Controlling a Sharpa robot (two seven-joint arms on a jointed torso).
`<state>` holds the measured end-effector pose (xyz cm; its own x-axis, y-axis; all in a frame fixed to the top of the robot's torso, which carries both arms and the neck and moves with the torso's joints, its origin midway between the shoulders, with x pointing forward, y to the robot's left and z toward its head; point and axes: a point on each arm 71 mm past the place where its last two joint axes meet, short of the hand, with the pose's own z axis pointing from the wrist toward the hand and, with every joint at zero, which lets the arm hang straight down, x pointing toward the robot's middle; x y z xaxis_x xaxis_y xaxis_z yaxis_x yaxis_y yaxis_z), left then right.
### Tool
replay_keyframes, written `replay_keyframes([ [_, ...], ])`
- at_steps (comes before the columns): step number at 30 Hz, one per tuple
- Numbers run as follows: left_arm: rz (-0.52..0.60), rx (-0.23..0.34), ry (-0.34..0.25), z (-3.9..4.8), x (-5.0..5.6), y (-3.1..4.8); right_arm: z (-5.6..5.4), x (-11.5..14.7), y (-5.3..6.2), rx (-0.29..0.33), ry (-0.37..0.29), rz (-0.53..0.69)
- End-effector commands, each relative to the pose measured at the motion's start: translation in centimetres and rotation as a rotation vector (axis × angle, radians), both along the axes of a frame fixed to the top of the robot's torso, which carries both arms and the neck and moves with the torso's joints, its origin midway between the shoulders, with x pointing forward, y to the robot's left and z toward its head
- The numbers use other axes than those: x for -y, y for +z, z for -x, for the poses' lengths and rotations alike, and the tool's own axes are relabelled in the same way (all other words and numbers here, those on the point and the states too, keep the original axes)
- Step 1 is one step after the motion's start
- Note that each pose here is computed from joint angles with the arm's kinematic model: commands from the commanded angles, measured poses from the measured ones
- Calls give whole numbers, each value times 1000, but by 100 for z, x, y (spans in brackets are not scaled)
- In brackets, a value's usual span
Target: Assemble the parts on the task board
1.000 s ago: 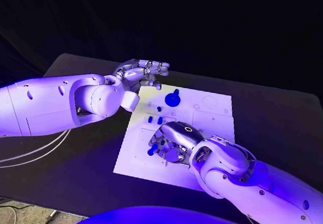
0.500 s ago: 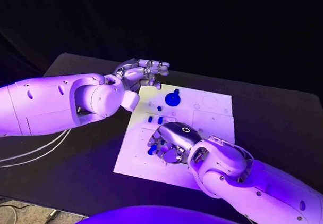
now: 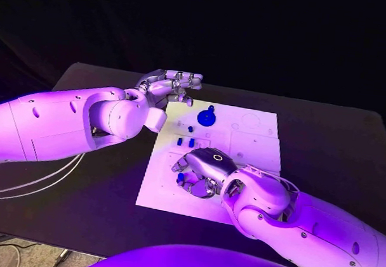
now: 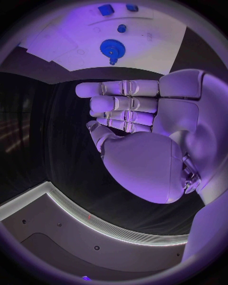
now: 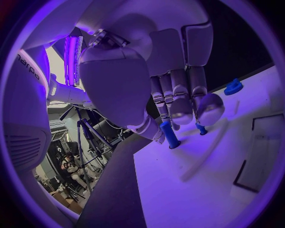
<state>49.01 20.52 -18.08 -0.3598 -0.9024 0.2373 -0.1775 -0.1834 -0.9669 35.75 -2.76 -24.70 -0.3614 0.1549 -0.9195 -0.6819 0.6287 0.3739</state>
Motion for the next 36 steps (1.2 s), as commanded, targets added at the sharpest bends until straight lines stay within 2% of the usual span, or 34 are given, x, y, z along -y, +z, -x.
replay_keyframes([
  [1,9,5,-21,4,20,7,7,21,30,42,-19,-29],
  [5,8,3,-20,3,12,0,48,89,88,65,-40,-96],
  [10,7,0,-18,3,0,-13,79,267,256,76,-81,-195],
  [12,6,-2,-18,5,-4,-19,63,446,342,58,-126,-216],
  [16,6,-4,-18,9,-12,-25,6,836,413,-1,-236,-206],
  [19,4,-5,-17,16,-23,-28,-39,1174,445,-15,-341,-175],
  [22,4,-6,-17,24,-29,-29,-59,1468,441,-48,-448,-140],
  [27,5,-9,-21,32,-25,-36,-19,1753,367,-119,-571,-52],
  [32,4,-13,-23,38,-22,-54,25,1885,289,-135,-614,44],
  [36,4,-15,-24,39,-22,-62,36,1899,244,-143,-614,81],
])
